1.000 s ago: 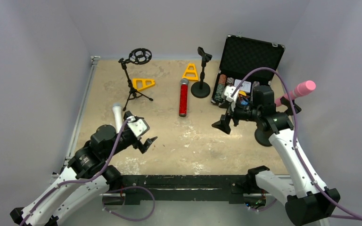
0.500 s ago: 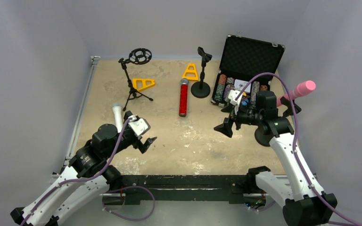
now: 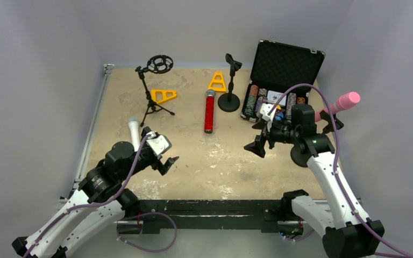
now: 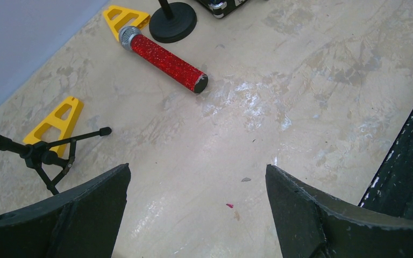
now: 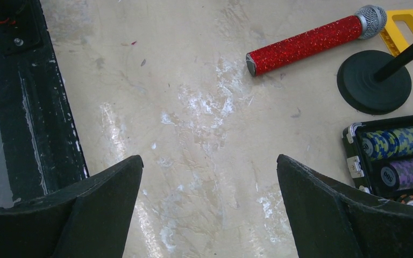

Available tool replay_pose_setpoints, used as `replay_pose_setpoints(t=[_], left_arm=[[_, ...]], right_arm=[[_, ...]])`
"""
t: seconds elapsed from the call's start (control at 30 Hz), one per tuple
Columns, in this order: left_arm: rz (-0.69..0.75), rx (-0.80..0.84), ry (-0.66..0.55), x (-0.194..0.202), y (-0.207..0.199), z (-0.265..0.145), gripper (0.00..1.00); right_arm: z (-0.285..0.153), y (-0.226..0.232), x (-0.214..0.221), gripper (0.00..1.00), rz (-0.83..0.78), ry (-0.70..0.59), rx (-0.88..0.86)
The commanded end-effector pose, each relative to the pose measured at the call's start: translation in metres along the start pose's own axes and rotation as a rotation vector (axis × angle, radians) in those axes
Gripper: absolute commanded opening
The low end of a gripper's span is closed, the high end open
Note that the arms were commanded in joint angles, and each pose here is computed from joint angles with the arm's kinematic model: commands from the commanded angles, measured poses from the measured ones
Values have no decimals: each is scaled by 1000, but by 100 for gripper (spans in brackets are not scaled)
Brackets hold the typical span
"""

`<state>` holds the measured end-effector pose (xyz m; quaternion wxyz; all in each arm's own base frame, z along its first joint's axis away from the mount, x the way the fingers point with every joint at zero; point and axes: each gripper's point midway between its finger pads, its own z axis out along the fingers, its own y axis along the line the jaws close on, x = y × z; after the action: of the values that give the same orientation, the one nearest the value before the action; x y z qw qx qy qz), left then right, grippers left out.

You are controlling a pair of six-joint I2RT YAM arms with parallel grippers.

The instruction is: Attach the microphones to the stand

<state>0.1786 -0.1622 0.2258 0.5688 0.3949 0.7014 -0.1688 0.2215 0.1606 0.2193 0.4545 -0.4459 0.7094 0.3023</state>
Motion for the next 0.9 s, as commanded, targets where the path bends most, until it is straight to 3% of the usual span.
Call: replay_pose_setpoints(t=[0.0,0.87], left_arm=[[-16,-19,-31,-12,4,-2,99],[-19,-32,-27,-11,7,-2,99]], right_arm=[[0,1,-6,98,-29,-28,-14],[0,3,-6,98,-35,-28,-27]])
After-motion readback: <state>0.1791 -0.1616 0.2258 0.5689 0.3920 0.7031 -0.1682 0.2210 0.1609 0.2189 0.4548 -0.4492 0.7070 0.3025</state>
